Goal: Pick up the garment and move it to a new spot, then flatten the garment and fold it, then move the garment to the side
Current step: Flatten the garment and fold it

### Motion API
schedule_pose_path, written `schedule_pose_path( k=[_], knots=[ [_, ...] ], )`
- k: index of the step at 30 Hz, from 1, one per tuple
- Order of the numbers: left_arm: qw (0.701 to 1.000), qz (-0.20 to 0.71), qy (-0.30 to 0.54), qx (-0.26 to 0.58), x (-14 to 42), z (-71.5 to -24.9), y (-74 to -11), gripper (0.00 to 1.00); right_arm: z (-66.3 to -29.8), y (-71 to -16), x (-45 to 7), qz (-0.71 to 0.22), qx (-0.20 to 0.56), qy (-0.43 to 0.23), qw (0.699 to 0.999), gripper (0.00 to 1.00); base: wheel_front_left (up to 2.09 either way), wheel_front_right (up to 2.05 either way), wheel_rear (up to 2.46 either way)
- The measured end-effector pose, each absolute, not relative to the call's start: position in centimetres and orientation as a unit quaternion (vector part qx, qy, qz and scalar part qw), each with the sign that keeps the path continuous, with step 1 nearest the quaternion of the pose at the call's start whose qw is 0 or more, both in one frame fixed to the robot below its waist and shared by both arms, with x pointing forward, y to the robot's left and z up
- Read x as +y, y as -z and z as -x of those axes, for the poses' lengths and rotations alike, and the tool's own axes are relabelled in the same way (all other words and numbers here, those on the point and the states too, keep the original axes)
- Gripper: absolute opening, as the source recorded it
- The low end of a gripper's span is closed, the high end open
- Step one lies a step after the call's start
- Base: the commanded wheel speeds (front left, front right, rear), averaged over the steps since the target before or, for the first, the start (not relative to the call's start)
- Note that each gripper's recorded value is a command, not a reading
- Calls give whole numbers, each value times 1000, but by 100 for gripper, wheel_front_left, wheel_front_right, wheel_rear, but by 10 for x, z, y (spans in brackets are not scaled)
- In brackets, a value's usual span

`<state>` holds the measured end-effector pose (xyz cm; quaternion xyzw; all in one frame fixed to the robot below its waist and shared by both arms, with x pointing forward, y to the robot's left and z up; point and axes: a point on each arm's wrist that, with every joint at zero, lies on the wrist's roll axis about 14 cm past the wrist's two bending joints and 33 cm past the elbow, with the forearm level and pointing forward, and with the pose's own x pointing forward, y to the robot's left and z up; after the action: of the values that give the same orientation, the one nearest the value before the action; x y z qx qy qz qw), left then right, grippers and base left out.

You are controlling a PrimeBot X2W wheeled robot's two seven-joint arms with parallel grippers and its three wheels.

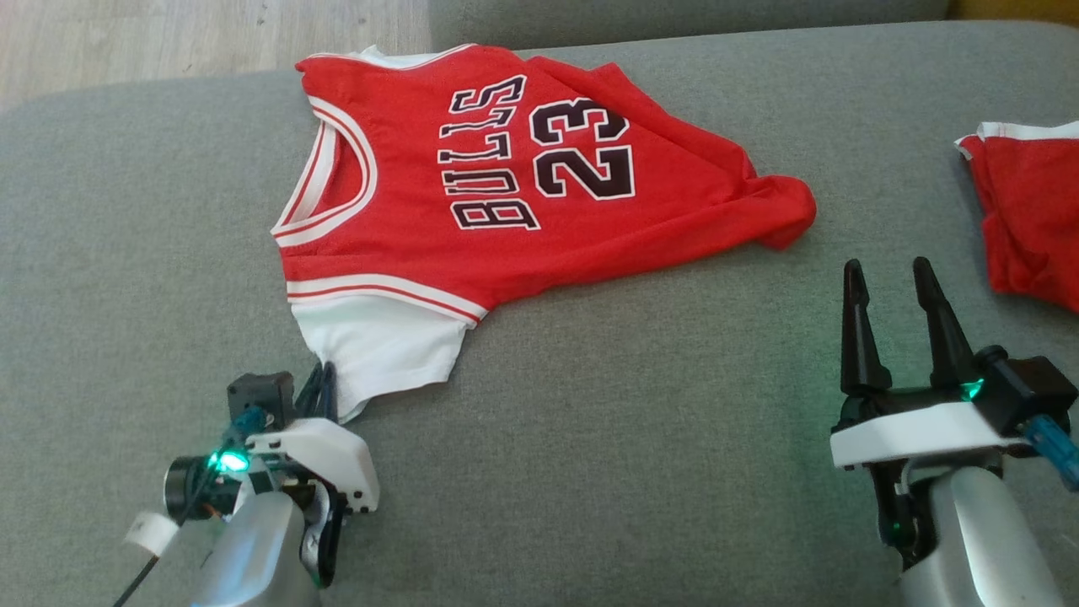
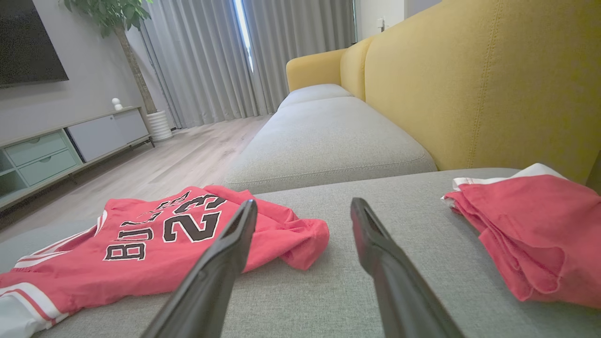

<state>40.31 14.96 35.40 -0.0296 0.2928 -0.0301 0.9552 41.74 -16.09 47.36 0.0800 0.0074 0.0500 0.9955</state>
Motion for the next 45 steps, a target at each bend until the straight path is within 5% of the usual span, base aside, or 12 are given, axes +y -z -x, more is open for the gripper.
schedule_pose_path(
  k=[7, 16, 23, 45],
  knots=[
    [965, 46, 23, 259, 152, -404, -366, 0, -417, -479, -160, -80, 0, -51, 995, 100, 0, 0, 0],
    [989, 78, -41, 117, 183, -427, -423, 0, -417, -475, -152, -82, 8, -62, 995, 100, 0, 0, 0],
    [993, 84, -66, 46, 200, -438, -462, 0, -413, -443, -142, -80, 71, -75, 992, 100, 0, 0, 0],
    [993, 84, -62, 53, 201, -422, -453, 0, -449, -367, -106, -86, 279, -106, 951, 100, 0, 0, 0]
  ],
)
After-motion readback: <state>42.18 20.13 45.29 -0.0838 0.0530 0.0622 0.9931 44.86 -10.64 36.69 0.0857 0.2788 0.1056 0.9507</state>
